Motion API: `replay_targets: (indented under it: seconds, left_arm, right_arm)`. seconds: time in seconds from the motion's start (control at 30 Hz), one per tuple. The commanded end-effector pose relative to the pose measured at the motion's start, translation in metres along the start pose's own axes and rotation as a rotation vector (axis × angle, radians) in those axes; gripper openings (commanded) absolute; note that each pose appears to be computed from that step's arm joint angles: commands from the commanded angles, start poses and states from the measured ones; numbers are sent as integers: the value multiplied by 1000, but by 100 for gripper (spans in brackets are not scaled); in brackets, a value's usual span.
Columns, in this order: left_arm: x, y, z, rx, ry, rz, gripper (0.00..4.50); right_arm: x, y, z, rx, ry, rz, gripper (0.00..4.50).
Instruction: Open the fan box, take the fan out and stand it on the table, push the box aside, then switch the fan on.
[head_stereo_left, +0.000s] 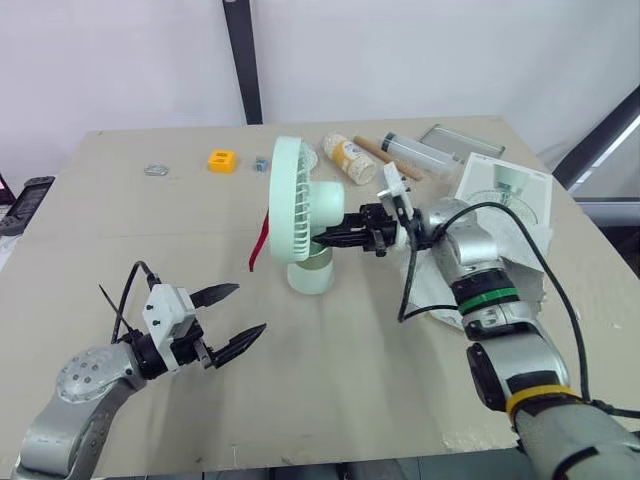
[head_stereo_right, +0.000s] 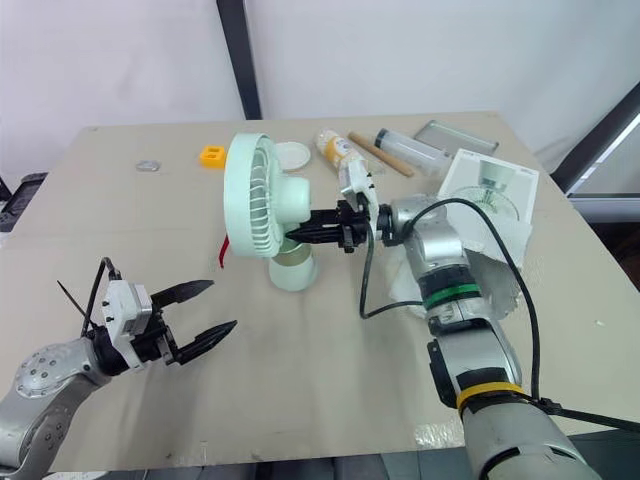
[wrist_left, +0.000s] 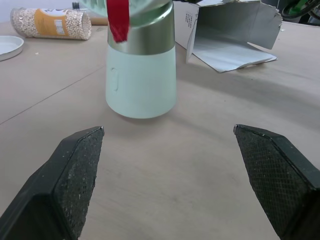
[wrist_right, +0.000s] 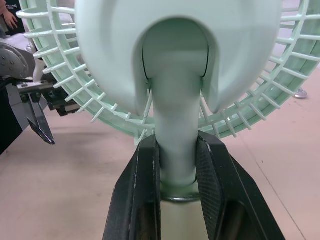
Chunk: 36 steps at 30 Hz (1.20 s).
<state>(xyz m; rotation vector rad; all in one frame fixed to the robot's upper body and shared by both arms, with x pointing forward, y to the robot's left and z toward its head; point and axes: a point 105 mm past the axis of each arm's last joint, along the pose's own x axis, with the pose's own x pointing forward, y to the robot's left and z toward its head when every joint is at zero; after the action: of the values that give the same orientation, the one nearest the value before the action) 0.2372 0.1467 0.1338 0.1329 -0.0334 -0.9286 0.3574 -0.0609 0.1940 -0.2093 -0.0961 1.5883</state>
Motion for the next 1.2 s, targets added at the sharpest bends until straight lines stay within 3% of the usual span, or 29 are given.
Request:
replay_targets:
  seconds: [0.03, 0.3, 0.6, 0.9, 1.2]
  left_arm:
    - [2, -2, 12, 55, -25, -7, 443]
    - [2, -1, 11, 64, -13, -7, 443]
    - [3, -4, 8, 64, -3, -18, 450]
    - [3, -1, 9, 73, -3, -16, 450]
    - [2, 14, 6, 34, 3, 96, 450]
  right_arm:
    - [1, -4, 10, -66, -11, 14, 44]
    - [0, -8, 1, -62, 18, 6, 44]
    - [-4, -4, 1, -55, 30, 31, 436]
    - [-27, 5, 6, -67, 10, -32, 447]
    - [-58, 43, 3, -106, -9, -304, 447]
